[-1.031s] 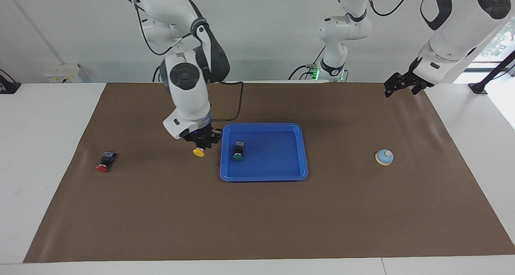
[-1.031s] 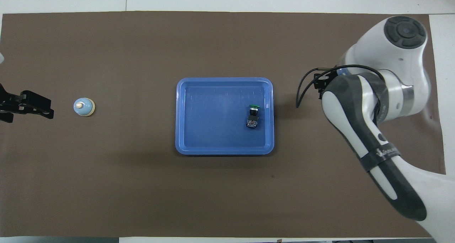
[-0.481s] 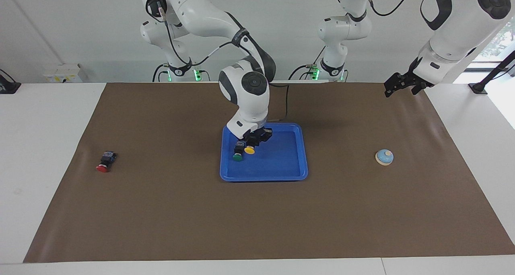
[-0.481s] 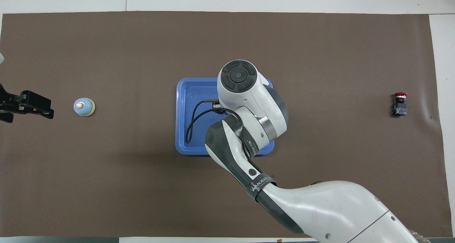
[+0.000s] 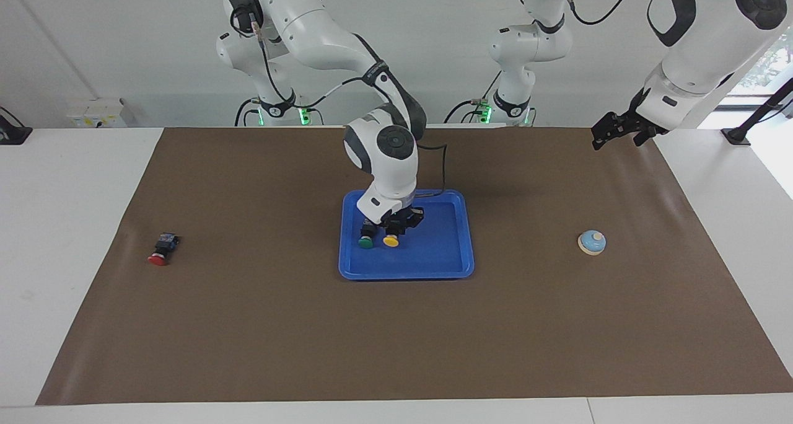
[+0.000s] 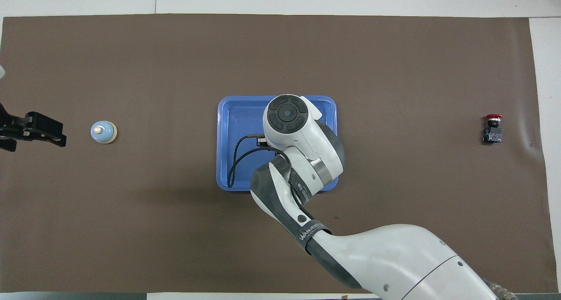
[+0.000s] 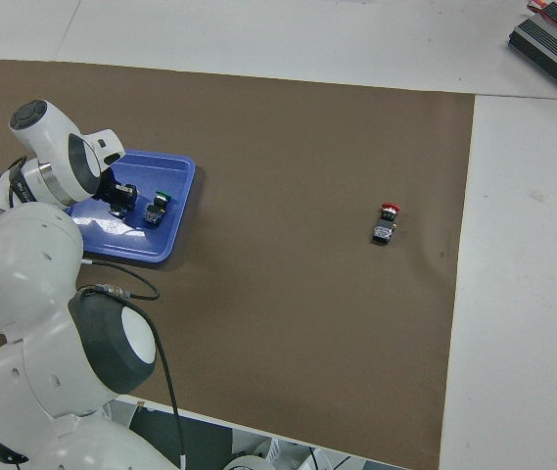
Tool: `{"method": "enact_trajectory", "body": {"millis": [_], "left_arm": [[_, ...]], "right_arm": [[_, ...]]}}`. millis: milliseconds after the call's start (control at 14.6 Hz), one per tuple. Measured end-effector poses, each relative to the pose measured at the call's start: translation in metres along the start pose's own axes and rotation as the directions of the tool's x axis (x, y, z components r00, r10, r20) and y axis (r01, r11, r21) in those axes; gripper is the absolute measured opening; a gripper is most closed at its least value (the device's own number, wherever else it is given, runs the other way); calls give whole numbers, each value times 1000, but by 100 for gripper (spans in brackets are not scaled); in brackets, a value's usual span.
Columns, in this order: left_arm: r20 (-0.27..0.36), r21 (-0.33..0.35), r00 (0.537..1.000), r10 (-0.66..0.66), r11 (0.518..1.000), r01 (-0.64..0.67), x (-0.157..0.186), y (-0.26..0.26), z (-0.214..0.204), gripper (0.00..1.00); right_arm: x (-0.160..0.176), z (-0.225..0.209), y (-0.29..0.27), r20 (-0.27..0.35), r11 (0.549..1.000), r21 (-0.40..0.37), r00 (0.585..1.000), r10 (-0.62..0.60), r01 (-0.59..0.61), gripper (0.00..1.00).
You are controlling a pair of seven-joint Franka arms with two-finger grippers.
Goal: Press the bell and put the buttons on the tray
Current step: 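Carry the yellow button into the blue tray and release it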
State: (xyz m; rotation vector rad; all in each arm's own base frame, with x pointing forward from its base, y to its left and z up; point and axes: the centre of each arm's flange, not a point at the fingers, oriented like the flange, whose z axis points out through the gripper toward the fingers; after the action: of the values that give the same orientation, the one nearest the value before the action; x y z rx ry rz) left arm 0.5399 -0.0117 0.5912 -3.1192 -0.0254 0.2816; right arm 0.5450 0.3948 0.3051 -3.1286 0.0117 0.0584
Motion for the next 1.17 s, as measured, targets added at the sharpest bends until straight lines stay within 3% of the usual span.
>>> {"method": "enact_trajectory", "body": {"millis": [481,618,893,962,1168], "left_arm": [[0,0,1000,0,1000,0,0,0,0,100],[0,0,1000,0,1000,0,0,0,0,100],[0,0,1000,0,1000,0,0,0,0,100],[0,0,1000,0,1000,0,0,0,0,100],[0,0,1000,0,1000,0,0,0,0,100]], "right_arm": [[-22,4,-15,-9,999,6,999,-38,38,40],[-23,4,-15,-9,999,5,999,-39,39,54],[-20,-4,-9,-3,1000,-3,1000,7,-7,94],[-16,-12,-2,5,999,-12,1000,29,-29,100],[13,-61,48,9,992,-22,992,126,-126,100]]}}
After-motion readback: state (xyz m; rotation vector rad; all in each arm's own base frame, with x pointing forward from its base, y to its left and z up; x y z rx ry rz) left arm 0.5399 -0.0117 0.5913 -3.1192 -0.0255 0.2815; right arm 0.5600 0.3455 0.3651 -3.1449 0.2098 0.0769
